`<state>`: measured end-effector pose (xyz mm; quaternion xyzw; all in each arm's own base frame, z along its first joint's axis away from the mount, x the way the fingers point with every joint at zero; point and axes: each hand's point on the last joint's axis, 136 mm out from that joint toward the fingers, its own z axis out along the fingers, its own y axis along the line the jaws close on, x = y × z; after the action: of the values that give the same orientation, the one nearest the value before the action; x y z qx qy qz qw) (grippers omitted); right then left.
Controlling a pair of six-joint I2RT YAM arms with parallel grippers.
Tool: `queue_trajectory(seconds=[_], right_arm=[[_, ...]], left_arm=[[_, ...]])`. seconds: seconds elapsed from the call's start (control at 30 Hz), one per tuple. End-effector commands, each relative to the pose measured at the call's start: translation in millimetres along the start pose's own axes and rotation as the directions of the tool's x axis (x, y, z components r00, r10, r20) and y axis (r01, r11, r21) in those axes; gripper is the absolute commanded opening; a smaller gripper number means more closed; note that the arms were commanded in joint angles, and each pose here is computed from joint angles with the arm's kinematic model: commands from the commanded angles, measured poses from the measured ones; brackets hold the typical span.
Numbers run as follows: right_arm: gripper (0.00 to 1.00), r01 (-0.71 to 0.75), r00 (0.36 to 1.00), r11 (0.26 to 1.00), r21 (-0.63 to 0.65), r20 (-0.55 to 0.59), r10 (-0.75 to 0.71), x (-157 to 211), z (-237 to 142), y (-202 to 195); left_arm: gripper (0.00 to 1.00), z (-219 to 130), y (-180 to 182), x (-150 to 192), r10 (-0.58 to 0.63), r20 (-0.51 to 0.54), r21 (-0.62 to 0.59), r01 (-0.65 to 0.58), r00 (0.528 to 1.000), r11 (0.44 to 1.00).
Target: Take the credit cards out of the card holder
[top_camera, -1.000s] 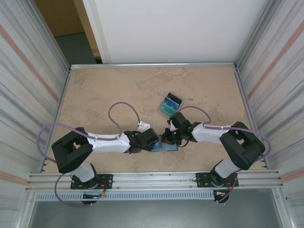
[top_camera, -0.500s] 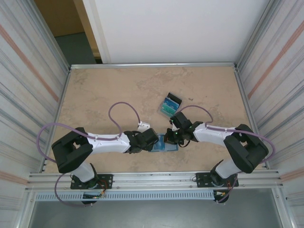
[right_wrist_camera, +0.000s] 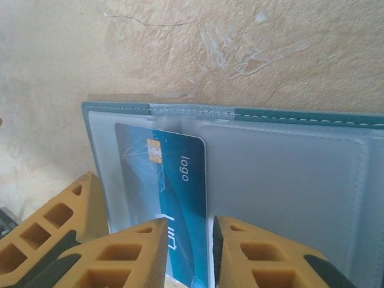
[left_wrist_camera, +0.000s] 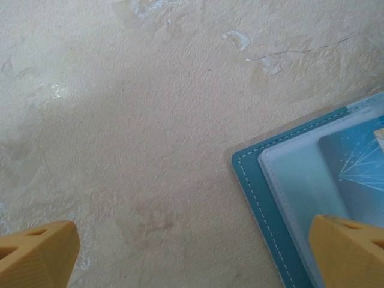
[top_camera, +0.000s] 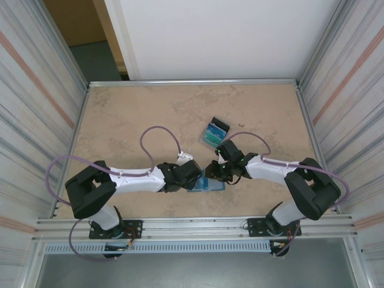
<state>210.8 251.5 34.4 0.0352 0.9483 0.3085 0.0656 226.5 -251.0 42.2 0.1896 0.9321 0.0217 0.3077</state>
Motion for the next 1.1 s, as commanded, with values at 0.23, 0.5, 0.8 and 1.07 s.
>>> queue_trajectory(seconds=[0.23,0.5,0.8,1.07], right_arm=[[0.24,-0.024,1.0,0.999,-0.035,-0.01,0.023,3,2,1],[0.27,-0.047,0.999,0.999,0.004,-0.022,0.047,7,9,-11],[0.28,-0.073,0.997,0.997,0.019,-0.008,0.073,7,7,-19],[0.29,-0.09,0.996,0.996,0.013,0.003,0.09,6,5,-21]], left_arm=[[0.99,5,-8,-4,0.023,-0.002,0.005,-0.023,1.0,1.0],[0.99,11,-8,6,0.034,-0.034,0.001,-0.034,0.999,0.999],[0.99,12,-2,17,0.029,-0.064,-0.014,-0.03,0.997,0.999],[0.99,11,-1,19,0.021,-0.071,-0.017,-0.022,0.997,1.0]])
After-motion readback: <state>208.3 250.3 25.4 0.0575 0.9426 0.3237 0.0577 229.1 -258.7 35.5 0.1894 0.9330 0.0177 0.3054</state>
